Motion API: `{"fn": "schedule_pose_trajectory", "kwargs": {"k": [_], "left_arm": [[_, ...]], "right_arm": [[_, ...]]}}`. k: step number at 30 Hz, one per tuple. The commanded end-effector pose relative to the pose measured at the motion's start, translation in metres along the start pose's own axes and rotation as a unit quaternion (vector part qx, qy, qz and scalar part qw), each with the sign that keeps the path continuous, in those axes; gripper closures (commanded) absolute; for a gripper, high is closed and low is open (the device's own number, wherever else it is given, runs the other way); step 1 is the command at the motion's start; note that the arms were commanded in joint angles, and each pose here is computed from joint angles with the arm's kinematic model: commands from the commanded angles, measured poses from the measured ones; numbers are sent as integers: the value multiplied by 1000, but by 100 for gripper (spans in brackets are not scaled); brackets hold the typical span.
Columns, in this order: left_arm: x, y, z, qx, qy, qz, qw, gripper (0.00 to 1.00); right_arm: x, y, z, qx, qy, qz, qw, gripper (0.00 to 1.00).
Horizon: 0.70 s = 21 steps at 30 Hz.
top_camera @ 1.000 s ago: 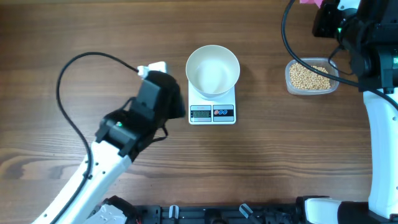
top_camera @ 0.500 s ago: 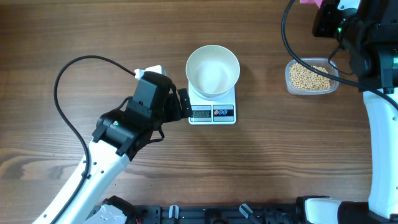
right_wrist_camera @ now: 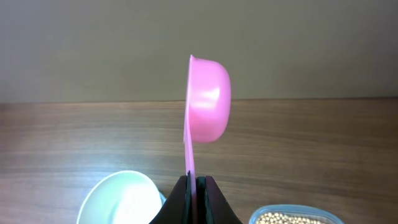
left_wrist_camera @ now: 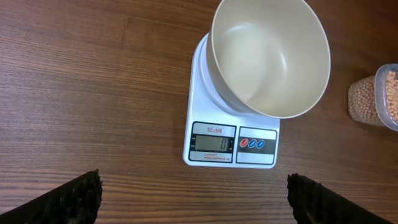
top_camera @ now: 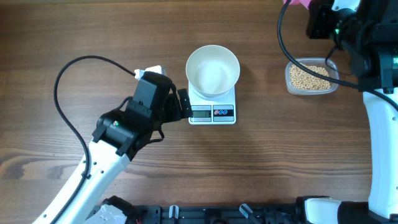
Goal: Scoop item into bowl and weigh 150g on scale
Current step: 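Pull the left gripper back to the left of the scale, then move the right gripper with the pink scoop over the bean tub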
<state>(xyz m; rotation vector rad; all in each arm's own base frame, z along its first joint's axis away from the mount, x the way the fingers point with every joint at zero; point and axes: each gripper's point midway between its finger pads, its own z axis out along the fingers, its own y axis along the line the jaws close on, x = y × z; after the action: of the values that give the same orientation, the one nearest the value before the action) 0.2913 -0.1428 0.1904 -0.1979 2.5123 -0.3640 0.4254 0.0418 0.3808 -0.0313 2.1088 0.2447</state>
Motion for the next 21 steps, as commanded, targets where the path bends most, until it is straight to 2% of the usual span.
{"fn": "schedule_pose_trajectory", "kwargs": {"k": [1,5,11,21], "left_arm": [[-3,2,-2,-2,-7,2,1000,0],[-3,2,-2,-2,-7,2,1000,0],[-3,2,-2,-2,-7,2,1000,0],[-3,2,-2,-2,-7,2,1000,0]], "right_arm": [[-3,-2,2,6,-2,-9,1000,96],[-3,-21,0,57,-2,-6,998,96],[-4,-50,-5,88,-4,12,996,96],[-3,-68,-8,106,-4,23,994,96]]}}
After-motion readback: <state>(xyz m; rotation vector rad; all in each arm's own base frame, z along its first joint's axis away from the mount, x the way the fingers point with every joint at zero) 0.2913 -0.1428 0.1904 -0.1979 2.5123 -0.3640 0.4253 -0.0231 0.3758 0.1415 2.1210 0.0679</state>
